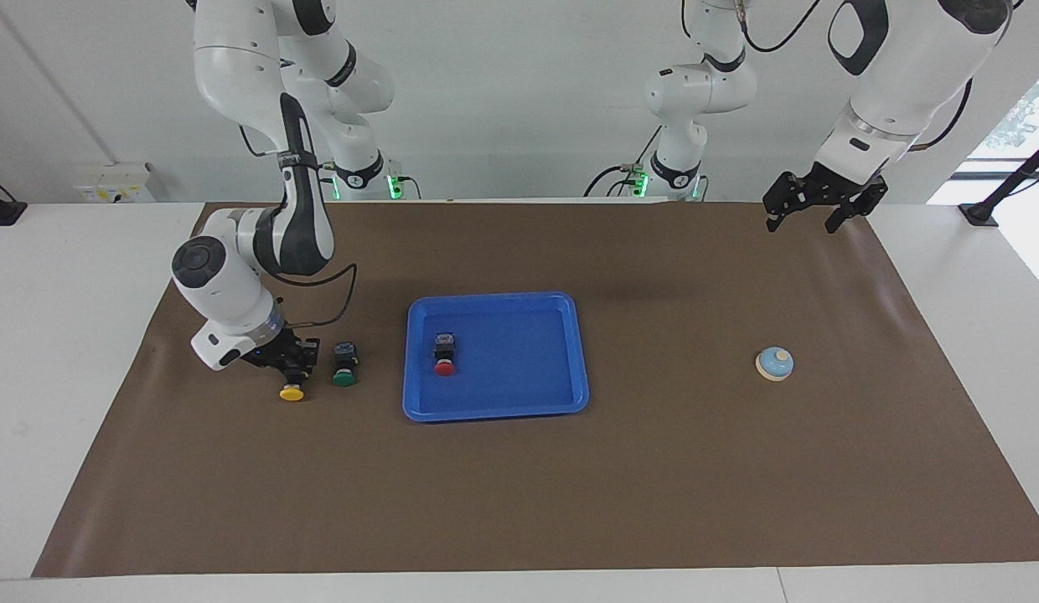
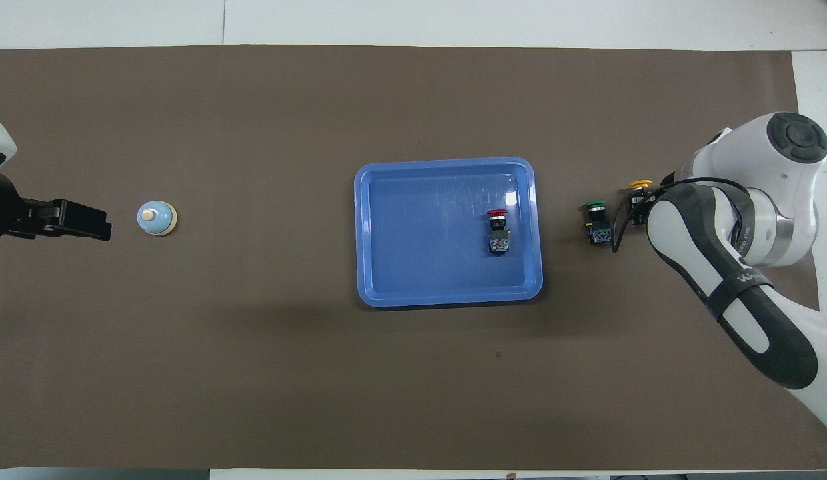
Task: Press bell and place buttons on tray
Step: 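Grasp the yellow button with the right gripper, then place the yellow button in the tray beside the red one, right gripper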
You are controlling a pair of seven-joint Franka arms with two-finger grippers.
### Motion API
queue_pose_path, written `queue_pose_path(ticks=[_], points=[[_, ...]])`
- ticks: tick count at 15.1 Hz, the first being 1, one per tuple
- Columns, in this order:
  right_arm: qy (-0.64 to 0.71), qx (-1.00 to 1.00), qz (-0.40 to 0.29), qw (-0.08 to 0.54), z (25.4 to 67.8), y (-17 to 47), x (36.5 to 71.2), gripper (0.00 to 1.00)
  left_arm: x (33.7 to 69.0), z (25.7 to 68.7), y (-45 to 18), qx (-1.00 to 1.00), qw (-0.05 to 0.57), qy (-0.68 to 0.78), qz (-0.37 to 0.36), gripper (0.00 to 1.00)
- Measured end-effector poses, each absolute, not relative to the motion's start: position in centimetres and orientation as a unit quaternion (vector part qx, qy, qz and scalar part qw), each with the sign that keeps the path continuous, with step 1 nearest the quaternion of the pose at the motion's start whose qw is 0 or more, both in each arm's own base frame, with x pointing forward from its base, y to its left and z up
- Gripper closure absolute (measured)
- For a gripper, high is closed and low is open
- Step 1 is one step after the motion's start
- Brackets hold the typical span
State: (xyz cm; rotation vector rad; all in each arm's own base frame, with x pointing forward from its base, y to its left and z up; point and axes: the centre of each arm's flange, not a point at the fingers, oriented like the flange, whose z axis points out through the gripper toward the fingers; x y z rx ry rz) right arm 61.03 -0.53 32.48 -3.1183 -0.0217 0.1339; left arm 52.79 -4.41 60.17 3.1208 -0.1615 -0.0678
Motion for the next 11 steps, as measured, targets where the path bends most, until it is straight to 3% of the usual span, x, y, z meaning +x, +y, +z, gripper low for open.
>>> queue_pose_path(ticks=[4, 11], points=[[0.003, -0.999, 0.038, 0.004, 36.9, 11.7, 61.1, 0.59, 52.8, 60.2, -4.4, 0.998, 0.008, -0.052, -0.022, 0.00], [-0.035, -0.999, 0.029, 0.006, 36.9, 28.6, 57.5, 0.59, 52.8, 60.2, -4.4, 0.998, 0.008, -0.052, -0.022, 0.00]])
